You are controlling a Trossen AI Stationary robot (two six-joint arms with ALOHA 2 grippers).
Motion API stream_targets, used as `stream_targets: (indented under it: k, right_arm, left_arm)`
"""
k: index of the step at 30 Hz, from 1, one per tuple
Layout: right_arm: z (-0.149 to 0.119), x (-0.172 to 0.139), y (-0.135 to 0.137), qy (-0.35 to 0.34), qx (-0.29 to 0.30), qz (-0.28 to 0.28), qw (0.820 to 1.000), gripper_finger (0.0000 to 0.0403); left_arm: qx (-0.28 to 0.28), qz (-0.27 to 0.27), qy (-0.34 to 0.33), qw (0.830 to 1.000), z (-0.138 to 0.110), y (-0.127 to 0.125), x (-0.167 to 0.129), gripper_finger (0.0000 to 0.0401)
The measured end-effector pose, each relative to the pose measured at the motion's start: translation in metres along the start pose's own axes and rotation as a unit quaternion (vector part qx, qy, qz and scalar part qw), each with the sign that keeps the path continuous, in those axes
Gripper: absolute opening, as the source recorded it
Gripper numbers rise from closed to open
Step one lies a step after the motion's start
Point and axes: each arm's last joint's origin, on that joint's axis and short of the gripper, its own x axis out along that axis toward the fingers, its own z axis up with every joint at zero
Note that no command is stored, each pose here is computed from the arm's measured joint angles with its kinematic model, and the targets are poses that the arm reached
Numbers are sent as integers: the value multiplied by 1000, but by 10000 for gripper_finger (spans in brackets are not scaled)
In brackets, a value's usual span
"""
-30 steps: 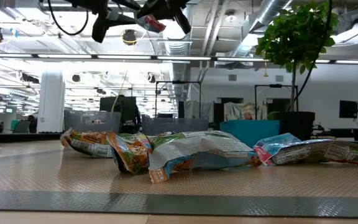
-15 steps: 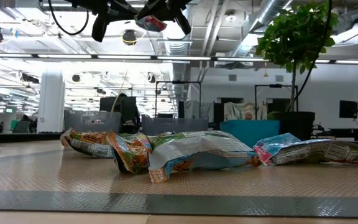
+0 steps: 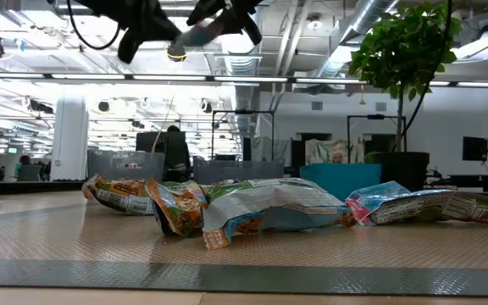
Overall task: Pick and place Granola Bars by type
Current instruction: Put the red granola bar into the left black bin
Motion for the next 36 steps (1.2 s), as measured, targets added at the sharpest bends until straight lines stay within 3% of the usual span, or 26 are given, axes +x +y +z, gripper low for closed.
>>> stream_targets:
  k: [5, 11, 18, 27, 31, 36]
  right_arm:
    - [-2, 0, -3, 7, -22, -36, 999, 186]
    - [-2, 0, -3, 7, -25, -35, 999, 216]
    - [-1, -7, -1, 8, -26, -33, 999, 215]
    - [6, -22, -5, 4, -24, -36, 999, 198]
    - [5, -24, -6, 8, -24, -38, 999, 192]
    - [8, -30, -6, 6, -24, -37, 999, 187]
  left_arm:
    - [35, 58, 37, 997, -9, 7, -1, 0]
    - [76, 155, 59, 983, -15, 22, -3, 0]
    - [119, 255, 109, 953, -19, 47, -7, 0]
    - [129, 297, 106, 940, -11, 64, -7, 1]
    - [123, 304, 113, 938, -10, 69, -8, 28]
    - [109, 303, 120, 939, -9, 74, -8, 108]
